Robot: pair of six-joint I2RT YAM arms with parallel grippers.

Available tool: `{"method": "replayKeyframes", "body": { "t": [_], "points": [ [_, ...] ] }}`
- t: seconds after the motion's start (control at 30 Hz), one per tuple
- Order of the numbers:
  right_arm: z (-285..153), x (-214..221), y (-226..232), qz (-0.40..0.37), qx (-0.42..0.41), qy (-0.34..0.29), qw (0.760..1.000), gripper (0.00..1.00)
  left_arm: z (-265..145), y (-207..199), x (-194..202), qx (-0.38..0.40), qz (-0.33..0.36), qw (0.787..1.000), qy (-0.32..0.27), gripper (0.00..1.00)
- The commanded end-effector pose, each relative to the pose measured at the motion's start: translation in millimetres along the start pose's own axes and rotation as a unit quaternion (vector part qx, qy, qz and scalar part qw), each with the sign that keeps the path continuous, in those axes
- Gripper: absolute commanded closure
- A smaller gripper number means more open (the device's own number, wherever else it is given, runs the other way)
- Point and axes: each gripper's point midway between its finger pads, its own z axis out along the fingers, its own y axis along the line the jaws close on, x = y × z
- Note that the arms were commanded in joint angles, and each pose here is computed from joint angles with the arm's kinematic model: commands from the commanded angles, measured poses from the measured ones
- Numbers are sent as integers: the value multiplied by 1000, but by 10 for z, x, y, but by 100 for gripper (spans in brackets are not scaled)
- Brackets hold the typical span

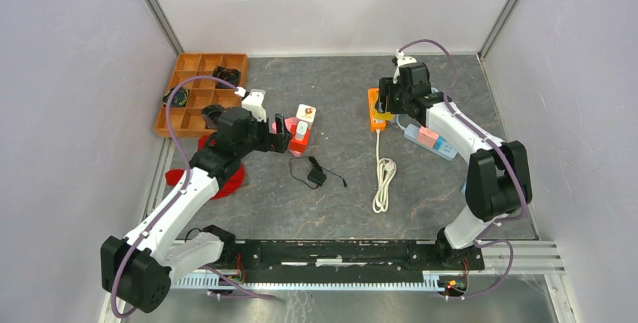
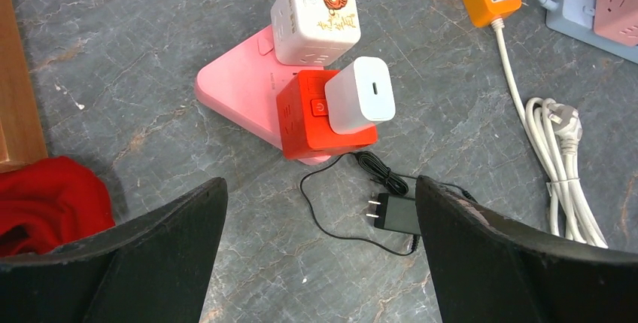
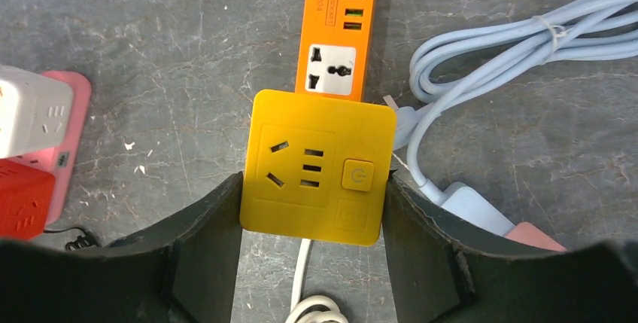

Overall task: Insert the plug
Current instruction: Insert the plug into the socket.

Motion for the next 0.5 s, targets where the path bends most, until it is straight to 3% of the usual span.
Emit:
{"method": "replayKeyframes", "body": {
  "t": [0.0,0.47],
  "points": [
    [28,-285,153,-28,-31,-33,999,59,-19,49,-47,-11,10,1000,-11,0],
    [269,-159,143,-55,-34,-5,998,58,-13,47,-50,-11,9,1000,-11,0]
  ]
}}
